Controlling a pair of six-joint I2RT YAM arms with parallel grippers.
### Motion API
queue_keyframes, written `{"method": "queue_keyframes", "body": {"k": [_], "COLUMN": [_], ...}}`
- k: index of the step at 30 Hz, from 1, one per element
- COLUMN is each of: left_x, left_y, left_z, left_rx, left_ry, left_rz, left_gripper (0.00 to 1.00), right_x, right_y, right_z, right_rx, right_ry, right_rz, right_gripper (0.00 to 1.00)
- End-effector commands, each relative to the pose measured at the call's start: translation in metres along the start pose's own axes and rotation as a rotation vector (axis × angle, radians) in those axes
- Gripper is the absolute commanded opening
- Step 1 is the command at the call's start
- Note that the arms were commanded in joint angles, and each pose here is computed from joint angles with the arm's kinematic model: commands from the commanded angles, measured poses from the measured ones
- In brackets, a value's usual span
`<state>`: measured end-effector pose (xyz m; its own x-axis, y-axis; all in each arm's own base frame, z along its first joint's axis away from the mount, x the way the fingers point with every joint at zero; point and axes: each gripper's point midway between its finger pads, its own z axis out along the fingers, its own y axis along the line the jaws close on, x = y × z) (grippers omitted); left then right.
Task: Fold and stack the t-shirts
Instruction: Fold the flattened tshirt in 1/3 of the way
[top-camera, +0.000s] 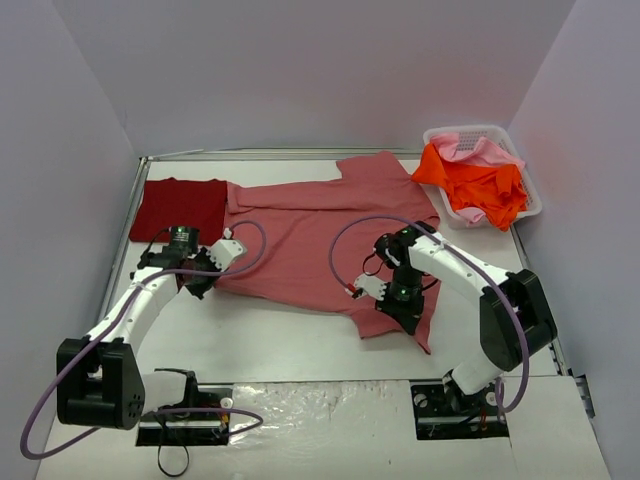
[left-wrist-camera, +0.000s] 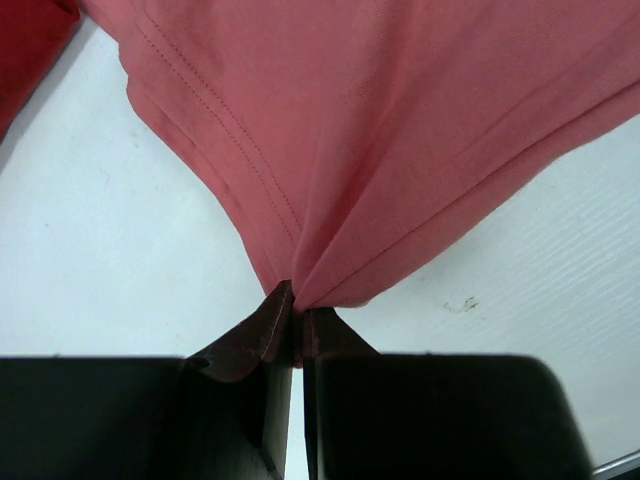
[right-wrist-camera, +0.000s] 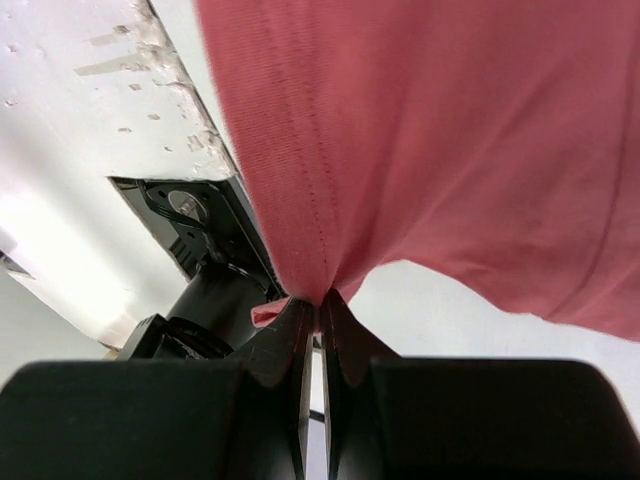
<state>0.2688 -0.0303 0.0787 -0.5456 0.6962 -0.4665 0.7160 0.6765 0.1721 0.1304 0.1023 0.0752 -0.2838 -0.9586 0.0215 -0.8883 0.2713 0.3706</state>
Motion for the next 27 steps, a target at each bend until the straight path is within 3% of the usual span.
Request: {"method": "queue_keyframes", "body": {"k": [1,15,27], "left_x": [0.006,-0.030,-0.051], "left_y": [0.001,0.018,0.046], "left_z": [-0.007,-0.021,-0.003], "left_rx": [-0.029,-0.059,-0.044], "left_ry": [0.015,-0.069,-0.011], "left_rz": [0.039,0.004,0.033], "left_gripper": [0.02,0.02,0.02], "right_x": [0.012,0.000,-0.018], "right_y": [-0.003,-0.080,-0.156], "right_z": [-0.018,-0.065,-0.089], "right_rx": [0.002,0.166,0.230], "right_ry": [-0.001,-0.060,-0.032], "right_rz": [0.024,0.118,0.176], "right_gripper": [0.00,0.00,0.00]}}
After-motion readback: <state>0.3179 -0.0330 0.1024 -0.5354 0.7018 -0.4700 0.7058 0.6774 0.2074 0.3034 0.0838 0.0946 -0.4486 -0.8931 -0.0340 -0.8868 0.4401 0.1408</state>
